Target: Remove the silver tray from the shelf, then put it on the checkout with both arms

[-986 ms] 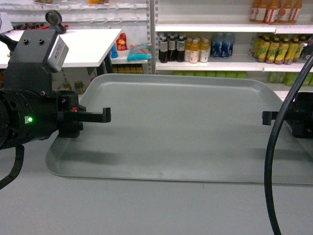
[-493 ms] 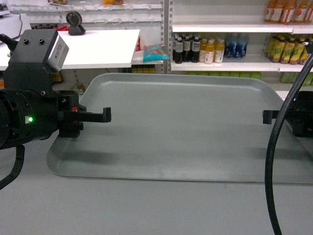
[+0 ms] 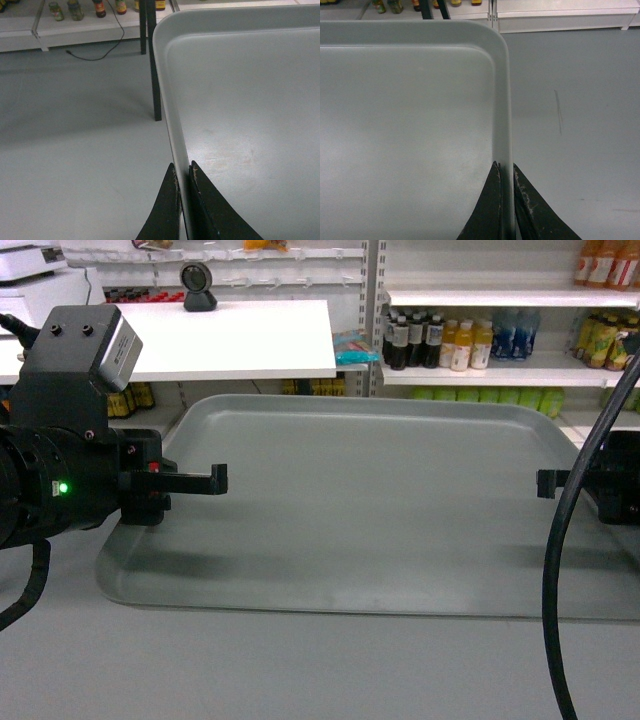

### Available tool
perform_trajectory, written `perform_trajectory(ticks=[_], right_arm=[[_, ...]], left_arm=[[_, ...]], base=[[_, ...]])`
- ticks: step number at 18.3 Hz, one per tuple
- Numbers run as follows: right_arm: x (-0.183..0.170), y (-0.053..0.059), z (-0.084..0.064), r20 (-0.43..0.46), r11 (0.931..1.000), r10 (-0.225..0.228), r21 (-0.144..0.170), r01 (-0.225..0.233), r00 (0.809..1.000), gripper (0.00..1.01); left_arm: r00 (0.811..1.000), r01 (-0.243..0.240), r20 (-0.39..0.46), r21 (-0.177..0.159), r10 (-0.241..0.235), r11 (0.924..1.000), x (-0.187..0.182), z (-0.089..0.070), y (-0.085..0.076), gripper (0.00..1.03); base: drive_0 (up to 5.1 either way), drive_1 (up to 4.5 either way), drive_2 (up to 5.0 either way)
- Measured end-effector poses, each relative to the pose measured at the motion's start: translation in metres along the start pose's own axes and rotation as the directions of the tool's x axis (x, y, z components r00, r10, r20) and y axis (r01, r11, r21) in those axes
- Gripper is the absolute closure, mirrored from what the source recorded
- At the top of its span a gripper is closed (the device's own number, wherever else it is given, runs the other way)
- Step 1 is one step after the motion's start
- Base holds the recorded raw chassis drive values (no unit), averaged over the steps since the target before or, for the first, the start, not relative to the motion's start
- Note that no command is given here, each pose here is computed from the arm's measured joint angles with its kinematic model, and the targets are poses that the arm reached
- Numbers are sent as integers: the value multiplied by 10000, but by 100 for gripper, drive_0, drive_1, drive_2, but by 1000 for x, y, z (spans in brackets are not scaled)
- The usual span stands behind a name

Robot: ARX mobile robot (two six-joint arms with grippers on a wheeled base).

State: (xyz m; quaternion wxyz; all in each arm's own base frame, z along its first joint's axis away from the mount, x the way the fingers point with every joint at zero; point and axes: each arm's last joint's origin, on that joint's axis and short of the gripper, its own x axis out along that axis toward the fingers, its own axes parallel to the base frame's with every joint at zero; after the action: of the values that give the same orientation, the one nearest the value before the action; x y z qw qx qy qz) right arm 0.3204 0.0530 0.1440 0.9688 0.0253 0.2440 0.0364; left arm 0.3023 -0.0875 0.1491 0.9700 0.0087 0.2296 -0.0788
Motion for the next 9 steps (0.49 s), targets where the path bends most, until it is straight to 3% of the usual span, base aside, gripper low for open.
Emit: perform_trajectory(ticks=[9], right_arm=[[0,0,0,7,10000,5,1,-5,10000,98]], left_arm=[[10000,3,38,11,-3,10000,0,0,0,100]], base=[[-503,242,242]])
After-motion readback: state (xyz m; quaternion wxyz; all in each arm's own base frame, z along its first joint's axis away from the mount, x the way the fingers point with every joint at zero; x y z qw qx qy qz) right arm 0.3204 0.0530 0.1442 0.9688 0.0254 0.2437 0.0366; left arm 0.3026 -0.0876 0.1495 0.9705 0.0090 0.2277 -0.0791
